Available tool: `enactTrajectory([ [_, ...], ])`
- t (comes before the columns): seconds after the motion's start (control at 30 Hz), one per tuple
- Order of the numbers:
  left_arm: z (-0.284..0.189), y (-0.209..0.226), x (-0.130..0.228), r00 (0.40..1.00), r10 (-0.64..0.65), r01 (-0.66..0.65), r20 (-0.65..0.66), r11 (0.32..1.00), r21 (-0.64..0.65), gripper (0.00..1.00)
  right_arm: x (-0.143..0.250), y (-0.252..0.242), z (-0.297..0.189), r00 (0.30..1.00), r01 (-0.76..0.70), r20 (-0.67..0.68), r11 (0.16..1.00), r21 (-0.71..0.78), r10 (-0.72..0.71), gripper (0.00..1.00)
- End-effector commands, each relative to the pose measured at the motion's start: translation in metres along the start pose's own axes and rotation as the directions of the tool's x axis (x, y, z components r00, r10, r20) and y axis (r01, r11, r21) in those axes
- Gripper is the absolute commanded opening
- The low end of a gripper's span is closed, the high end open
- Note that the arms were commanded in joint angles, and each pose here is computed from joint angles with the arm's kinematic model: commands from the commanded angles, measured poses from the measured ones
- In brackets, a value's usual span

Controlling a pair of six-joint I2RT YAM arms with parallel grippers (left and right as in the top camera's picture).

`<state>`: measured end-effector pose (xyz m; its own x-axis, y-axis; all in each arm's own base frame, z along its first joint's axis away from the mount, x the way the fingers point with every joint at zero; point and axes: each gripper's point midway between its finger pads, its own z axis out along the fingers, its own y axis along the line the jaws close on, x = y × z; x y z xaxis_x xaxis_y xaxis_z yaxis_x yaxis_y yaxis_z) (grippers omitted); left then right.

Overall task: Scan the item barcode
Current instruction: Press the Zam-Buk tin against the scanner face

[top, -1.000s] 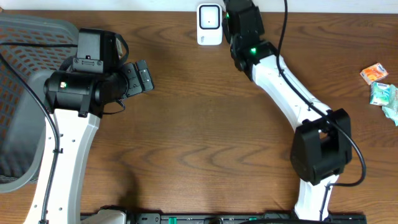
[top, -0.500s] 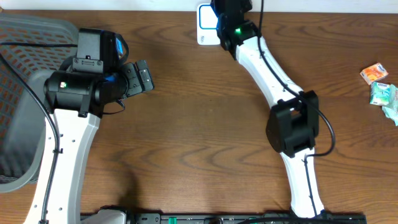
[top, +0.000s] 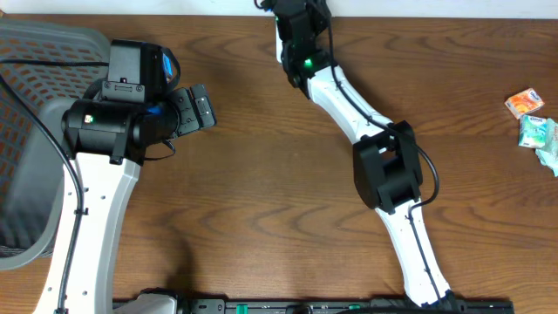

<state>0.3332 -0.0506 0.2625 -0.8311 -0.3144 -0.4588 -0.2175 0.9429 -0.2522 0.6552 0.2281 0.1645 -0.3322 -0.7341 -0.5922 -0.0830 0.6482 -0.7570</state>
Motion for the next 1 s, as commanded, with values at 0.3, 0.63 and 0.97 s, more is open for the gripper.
enactTrajectory([
  [0.3,-0.003,0.001,-0.004,1.0,0.003,-0.003,0.012,1.0,-0.004,0.98,0.005,0.01,-0.001,0.993,0.113,-0.047,0.992,0.048,-0.111,0.21],
  [0.63,-0.003,0.001,-0.004,1.0,0.003,-0.003,0.012,1.0,-0.004,0.98,0.014,0.011,-0.001,0.988,0.133,-0.08,0.99,0.054,-0.129,0.2],
  [0.97,-0.003,0.001,-0.004,1.0,0.003,-0.003,0.012,1.0,-0.004,0.98,0.028,-0.001,0.006,0.984,0.139,-0.126,0.987,0.077,-0.128,0.19],
])
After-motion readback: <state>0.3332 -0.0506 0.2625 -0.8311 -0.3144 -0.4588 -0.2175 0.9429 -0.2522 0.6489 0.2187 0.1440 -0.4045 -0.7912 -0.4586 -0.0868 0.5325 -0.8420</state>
